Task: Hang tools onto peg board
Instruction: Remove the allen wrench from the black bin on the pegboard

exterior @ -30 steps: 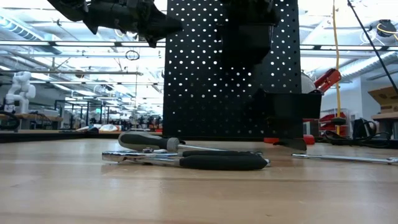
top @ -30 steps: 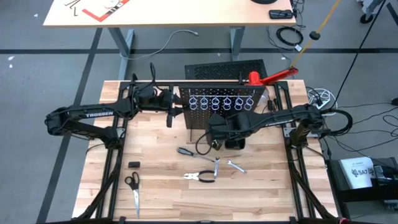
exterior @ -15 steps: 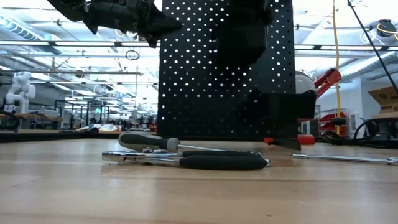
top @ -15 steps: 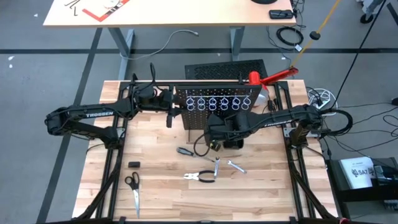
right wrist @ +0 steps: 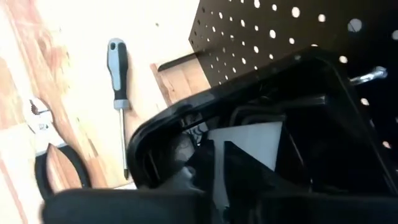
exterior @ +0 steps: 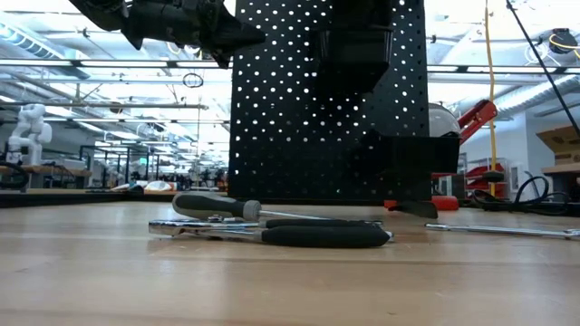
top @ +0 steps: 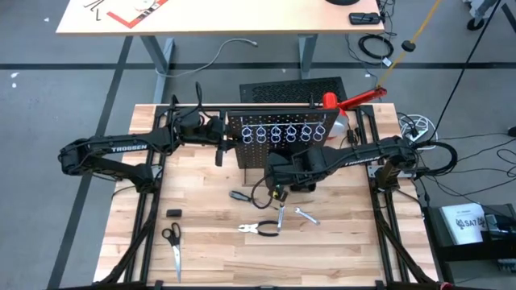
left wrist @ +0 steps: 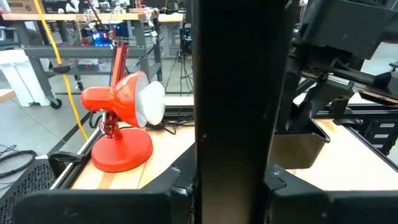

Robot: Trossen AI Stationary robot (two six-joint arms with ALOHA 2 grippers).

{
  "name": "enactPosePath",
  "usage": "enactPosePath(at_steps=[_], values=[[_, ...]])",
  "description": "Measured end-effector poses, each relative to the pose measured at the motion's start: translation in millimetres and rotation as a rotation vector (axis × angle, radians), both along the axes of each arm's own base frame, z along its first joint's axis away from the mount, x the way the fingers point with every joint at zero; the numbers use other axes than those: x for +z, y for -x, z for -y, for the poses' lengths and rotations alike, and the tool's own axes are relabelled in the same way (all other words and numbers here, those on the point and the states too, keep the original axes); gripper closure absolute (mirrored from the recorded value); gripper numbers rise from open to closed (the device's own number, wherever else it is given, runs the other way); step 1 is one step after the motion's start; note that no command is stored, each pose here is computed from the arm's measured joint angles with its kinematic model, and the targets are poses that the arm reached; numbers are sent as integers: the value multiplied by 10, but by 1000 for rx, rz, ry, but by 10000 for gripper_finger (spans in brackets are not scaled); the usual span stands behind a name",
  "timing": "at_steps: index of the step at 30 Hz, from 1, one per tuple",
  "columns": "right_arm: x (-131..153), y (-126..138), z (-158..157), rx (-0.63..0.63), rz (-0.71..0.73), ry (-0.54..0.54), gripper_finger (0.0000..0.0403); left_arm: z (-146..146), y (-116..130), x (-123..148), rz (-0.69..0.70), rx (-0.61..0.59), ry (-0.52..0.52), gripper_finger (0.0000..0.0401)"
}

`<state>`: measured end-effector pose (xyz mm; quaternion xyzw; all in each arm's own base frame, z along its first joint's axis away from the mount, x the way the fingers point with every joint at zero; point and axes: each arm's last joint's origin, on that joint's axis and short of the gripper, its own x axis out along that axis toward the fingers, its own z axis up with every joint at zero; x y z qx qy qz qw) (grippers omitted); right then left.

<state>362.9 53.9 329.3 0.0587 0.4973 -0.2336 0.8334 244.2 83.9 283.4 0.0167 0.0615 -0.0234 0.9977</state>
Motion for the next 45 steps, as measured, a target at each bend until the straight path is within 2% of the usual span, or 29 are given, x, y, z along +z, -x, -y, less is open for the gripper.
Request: enactPosePath(at_steps=[11,14,17,22,27,35,45], values=[[-9,23,51,-48,-20,30,214,2,1,1,0,-12,2,322],[-58,-1,67,-53,-36,34,190,4,1,0,0,-18,4,323],[-108,-1,101,-62,-49,32,182,7,1,1,0,-26,4,330],[-198,-5,170,-74,-79,10,192,10,2,4,4,-42,-2,336],[-208,-12,223,-74,-82,-20,221,10,2,5,5,-41,-1,336],[-191,-18,224,-52,-74,-39,344,11,2,4,4,-45,0,335],[-182,-23,203,-48,-57,-31,345,10,3,2,3,-46,1,336]])
